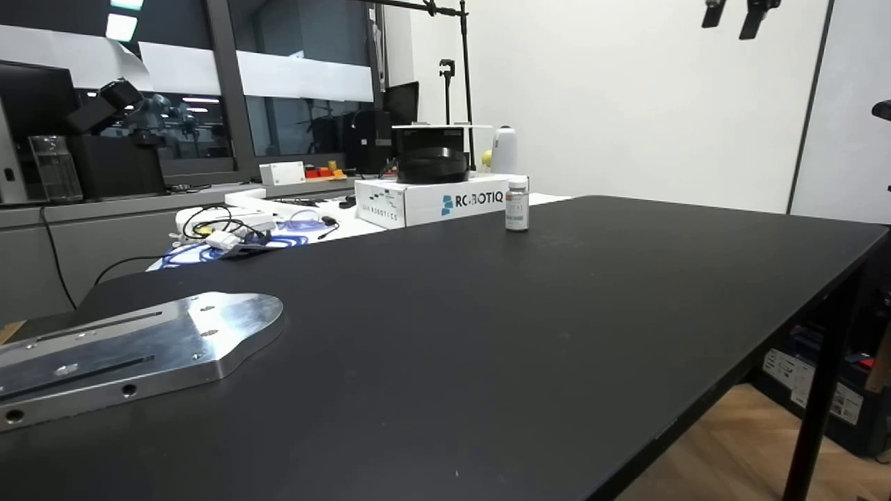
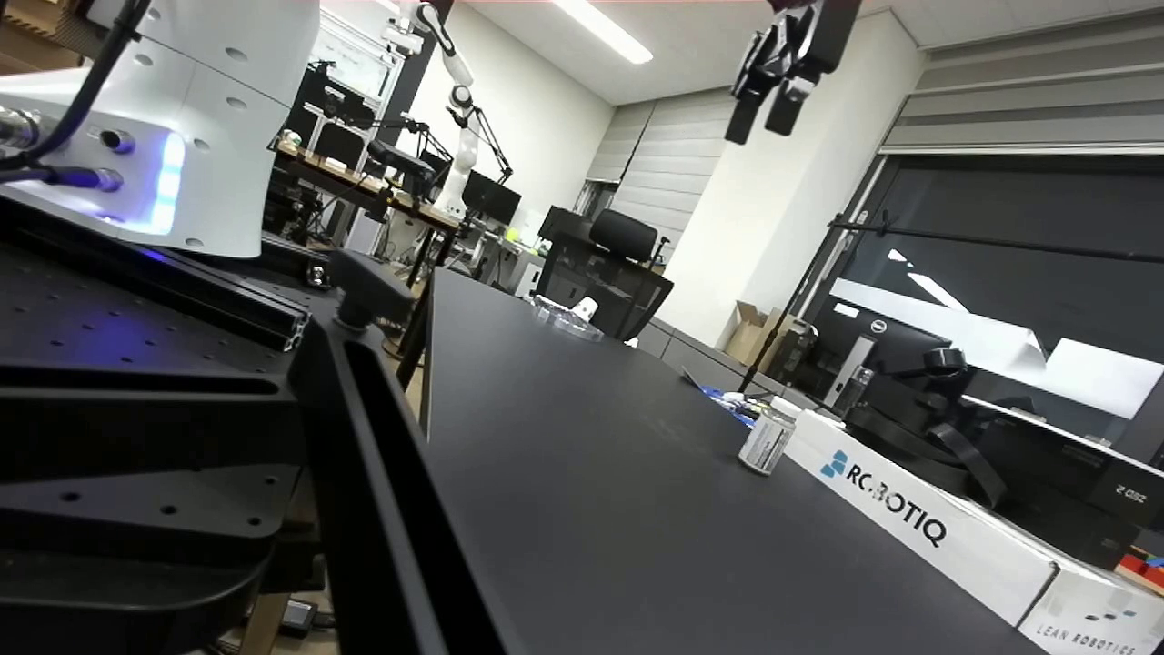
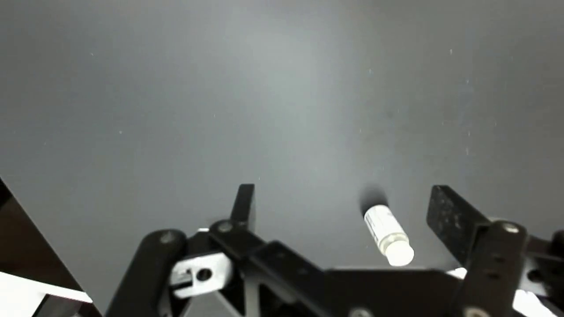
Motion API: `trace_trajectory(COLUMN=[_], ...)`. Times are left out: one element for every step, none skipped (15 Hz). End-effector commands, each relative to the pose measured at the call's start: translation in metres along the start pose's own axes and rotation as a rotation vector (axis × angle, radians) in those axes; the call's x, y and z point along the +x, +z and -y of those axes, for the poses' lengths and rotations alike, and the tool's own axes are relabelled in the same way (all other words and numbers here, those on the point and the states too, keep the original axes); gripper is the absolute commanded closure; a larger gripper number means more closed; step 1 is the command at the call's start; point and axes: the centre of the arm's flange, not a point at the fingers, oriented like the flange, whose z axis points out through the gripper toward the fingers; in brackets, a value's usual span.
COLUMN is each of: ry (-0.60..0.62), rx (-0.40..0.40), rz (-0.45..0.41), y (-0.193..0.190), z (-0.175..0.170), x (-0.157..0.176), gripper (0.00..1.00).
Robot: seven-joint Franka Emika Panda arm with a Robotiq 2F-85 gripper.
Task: Move the bottle forward
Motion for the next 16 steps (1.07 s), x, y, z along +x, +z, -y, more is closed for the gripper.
trace_trajectory(ry=[0.188,0.238,0.284,0.331,0.368,0.270,0.271,0.266,0.266,0.268,0.267,0.266,0.266,0.288,0.302,0.322], rx=[0.024,0.028,0.032,0.030,0.008,0.028,0.023,0.020,0.020,0.020,0.020,0.021,0.022,0.022,0.019,0.012], rz=[-0.065,-0.067,-0.079,-0.086,-0.087,-0.090,-0.091,-0.083,-0.079,-0.079,-0.081,-0.084,-0.086,-0.121,-0.129,-0.158], y=[-0.010,-0.012,-0.013,-0.014,-0.013,-0.006,-0.003,0.002,0.004,0.003,0.001,0.000,-0.002,0.005,0.011,0.020], z=[0.016,0.025,0.033,0.045,0.053,0.038,0.045,0.046,0.044,0.041,0.040,0.039,0.039,0.045,0.051,0.059], x=[0.091,0.109,0.126,0.144,0.160,0.109,0.120,0.121,0.119,0.117,0.116,0.115,0.114,0.126,0.136,0.149], gripper=[0.00,0.00,0.00,0.00,0.00,0.00,0.00,0.00,0.00,0.00,0.00,0.00,0.00,0.00,0.00,0.00])
